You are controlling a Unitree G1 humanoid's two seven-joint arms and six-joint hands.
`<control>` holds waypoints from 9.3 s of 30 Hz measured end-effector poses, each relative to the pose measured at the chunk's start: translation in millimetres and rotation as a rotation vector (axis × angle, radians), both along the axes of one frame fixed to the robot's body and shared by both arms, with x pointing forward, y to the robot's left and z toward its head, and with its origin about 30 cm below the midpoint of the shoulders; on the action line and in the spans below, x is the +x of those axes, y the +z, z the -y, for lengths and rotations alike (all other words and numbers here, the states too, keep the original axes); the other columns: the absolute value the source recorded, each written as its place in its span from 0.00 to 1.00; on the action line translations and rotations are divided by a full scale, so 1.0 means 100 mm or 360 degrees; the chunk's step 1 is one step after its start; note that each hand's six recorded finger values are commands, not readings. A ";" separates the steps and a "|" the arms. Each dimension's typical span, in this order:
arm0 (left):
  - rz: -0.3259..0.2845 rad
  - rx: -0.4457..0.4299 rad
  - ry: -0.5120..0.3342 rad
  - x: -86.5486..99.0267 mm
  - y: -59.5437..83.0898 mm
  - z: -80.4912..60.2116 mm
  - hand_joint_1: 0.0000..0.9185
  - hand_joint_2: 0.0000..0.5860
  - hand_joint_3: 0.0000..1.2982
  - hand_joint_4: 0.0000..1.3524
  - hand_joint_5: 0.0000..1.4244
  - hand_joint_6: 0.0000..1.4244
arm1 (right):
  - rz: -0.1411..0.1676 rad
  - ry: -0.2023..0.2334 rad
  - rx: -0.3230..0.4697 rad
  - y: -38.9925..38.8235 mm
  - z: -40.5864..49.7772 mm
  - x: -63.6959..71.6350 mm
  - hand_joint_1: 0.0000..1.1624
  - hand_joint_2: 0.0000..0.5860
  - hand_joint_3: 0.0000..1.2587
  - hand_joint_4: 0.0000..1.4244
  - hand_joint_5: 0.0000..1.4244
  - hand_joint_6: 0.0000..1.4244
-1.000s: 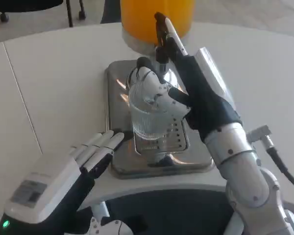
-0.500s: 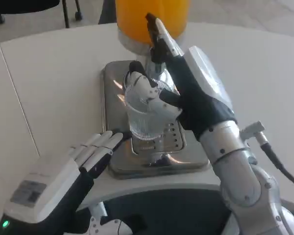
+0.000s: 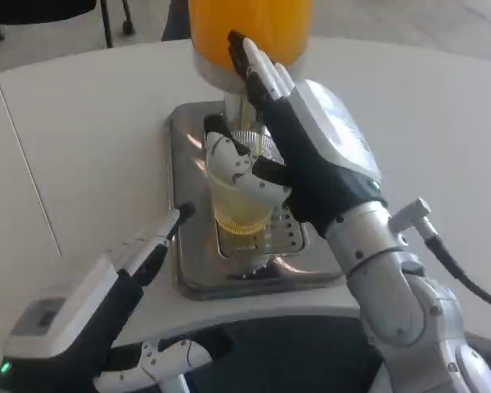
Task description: Grasp the cup under the faucet to collect the drink, then remove the cup.
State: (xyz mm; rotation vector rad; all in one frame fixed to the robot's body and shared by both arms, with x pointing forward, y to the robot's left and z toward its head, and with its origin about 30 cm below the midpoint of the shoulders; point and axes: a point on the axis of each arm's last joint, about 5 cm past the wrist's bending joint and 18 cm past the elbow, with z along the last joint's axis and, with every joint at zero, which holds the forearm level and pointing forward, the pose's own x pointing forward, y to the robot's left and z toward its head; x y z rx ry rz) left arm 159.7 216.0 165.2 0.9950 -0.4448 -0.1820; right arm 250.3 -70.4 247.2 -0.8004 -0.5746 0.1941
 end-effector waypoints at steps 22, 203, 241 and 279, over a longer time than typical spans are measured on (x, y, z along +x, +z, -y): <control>-0.0085 -0.0513 0.0185 0.25 0.05 0.61 0.16 0.10 0.00 0.00 0.10 0.21 | -0.0006 0.0003 -0.0007 0.022 -0.008 0.00 0.29 0.94 0.01 0.00 0.00 0.01; 0.0039 -0.0693 0.0452 1.23 -0.11 1.55 0.46 0.12 0.00 0.00 0.19 0.26 | -0.0637 -0.0549 -0.0742 -0.139 0.787 -1.43 0.43 0.91 0.06 0.00 0.00 0.00; 0.0045 -0.0622 0.0412 1.22 -0.08 1.65 0.44 0.13 0.00 0.00 0.22 0.30 | -0.0670 -0.0554 -0.0694 -0.144 0.809 -1.43 0.41 0.99 0.07 0.00 0.00 0.00; 0.0096 -0.0516 0.0603 1.29 -0.13 1.81 0.49 0.16 0.25 0.28 0.58 0.91 | -0.0704 -0.0594 -0.0607 -0.102 0.882 -1.40 0.52 1.00 0.12 0.00 0.00 0.00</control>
